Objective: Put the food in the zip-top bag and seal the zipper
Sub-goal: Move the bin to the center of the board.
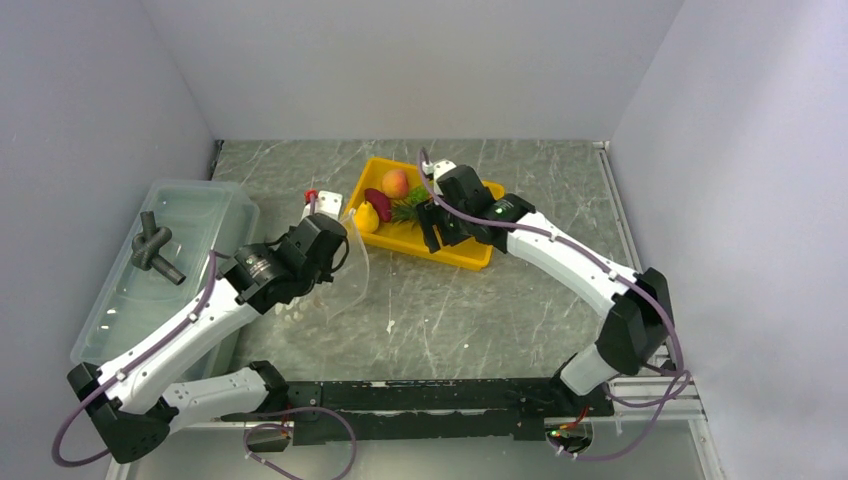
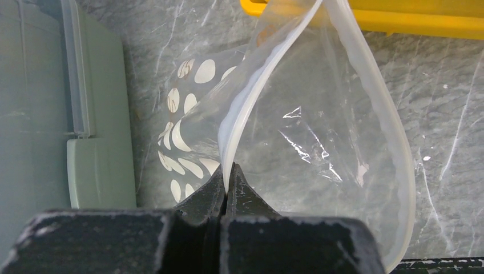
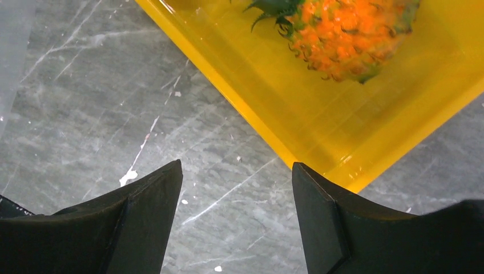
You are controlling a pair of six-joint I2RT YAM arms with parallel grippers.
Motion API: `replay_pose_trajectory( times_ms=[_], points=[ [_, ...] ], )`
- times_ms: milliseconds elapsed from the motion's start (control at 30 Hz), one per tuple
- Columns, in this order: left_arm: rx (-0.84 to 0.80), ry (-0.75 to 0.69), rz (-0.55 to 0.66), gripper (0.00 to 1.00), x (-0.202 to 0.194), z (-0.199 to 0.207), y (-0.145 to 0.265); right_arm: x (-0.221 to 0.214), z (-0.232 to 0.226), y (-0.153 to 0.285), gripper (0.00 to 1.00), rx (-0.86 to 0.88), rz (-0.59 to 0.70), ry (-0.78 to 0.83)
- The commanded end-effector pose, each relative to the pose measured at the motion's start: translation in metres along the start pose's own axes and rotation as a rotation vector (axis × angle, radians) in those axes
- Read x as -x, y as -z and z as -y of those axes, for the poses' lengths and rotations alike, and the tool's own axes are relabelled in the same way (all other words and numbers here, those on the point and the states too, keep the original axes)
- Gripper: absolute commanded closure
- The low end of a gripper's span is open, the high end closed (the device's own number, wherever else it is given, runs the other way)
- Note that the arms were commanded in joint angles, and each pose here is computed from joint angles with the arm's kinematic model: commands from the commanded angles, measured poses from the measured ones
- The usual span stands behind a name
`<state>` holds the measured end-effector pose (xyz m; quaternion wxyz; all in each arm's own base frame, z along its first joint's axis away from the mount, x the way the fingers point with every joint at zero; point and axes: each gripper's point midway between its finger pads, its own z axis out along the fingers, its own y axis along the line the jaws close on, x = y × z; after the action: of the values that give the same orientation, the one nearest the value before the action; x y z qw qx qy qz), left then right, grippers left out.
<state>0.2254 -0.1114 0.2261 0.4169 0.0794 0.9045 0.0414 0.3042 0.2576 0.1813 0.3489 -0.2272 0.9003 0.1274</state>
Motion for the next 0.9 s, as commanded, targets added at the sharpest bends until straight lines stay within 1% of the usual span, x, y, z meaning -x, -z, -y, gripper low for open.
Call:
replay_pose_trajectory(
  times_ms=[0,233,433,600,667,700,867],
  points=[
    [-0.049,0.022,0.055,1.00,0.010,0.005,0.003,0.025,-0.005,-0.006,0.26,0.024,0.032,0.041],
    [-0.054,0.037,0.066,1.00,0.005,-0.001,0.008,0.024,-0.012,-0.037,0.27,0.049,-0.020,0.082],
    [-0.058,0.056,0.082,1.00,0.002,-0.005,0.013,0.017,-0.013,-0.064,0.28,0.056,-0.103,0.148],
    [-0.046,0.059,0.075,1.00,-0.001,-0.008,0.013,0.012,-0.015,-0.084,0.33,0.063,-0.148,0.186],
    [-0.049,0.059,0.076,1.00,0.000,-0.007,0.013,0.009,-0.020,-0.091,0.37,0.089,-0.170,0.185],
    [-0.049,0.059,0.076,1.00,-0.001,-0.008,0.013,0.008,-0.019,-0.093,0.38,0.091,-0.177,0.213],
    [-0.056,0.059,0.075,1.00,-0.001,-0.006,0.013,-0.004,-0.028,-0.108,0.39,0.122,-0.210,0.271]
  ],
)
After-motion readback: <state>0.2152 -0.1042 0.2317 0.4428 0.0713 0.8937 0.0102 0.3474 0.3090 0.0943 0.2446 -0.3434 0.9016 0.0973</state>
